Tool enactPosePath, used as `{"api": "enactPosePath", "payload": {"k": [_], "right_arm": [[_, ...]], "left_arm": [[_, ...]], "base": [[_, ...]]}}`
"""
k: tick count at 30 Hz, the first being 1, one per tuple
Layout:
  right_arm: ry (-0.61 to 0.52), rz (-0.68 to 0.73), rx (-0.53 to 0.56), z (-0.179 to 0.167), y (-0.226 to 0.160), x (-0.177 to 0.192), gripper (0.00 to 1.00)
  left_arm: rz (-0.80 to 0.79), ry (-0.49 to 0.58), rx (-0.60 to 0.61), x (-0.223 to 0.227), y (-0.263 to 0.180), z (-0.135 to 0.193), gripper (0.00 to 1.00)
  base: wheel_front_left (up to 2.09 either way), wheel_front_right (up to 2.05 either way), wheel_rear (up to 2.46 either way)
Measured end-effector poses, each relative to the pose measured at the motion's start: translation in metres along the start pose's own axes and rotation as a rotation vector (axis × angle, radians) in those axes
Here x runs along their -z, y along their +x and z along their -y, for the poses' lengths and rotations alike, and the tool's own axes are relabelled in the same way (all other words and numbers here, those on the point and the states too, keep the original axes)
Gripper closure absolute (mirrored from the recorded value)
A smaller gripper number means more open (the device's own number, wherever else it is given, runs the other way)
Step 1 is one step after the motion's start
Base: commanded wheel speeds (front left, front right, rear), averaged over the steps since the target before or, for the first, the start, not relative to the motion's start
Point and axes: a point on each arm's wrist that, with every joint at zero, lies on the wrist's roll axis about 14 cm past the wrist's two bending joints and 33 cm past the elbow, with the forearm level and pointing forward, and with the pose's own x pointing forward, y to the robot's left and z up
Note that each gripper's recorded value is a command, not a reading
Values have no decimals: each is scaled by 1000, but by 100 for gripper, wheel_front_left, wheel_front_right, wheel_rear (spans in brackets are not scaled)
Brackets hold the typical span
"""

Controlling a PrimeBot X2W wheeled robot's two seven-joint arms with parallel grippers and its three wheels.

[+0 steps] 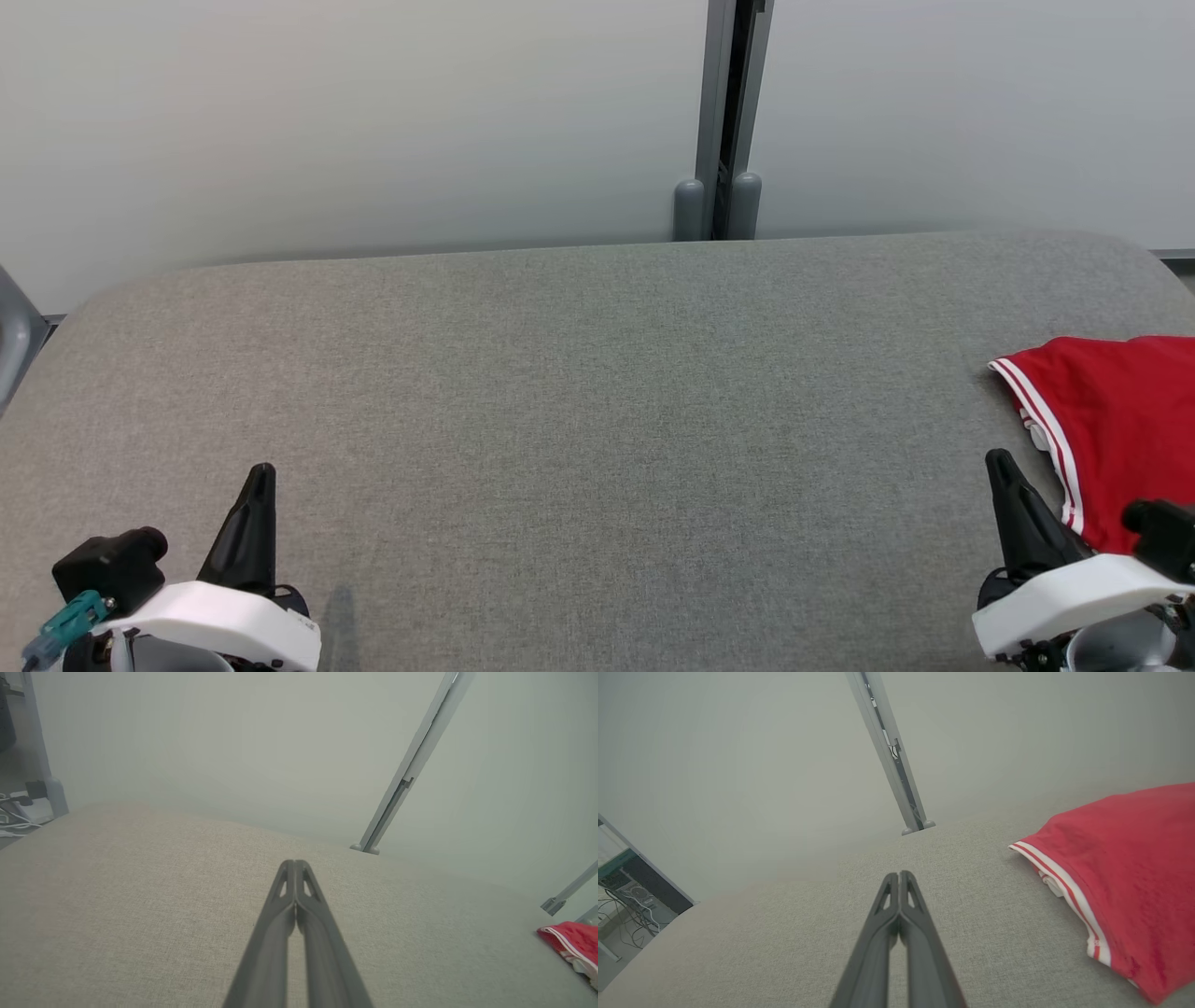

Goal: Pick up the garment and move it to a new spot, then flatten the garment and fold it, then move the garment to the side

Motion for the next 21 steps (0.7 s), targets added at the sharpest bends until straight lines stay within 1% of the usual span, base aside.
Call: {"api": "enactPosePath", "payload": {"k": [12, 19, 21], "right_arm": [[196, 4, 11, 4, 10, -2, 100], [301, 10, 21, 8, 14, -4, 100], [342, 17, 20, 9, 17, -7, 100]], "left_arm": [[-22, -201, -17, 2, 12, -2, 100], [-24, -299, -21, 0, 19, -3, 100], [-30, -347, -24, 2, 21, -3, 100]], "base": [[0, 0, 0], [0, 0, 0], [0, 0, 0]]}}
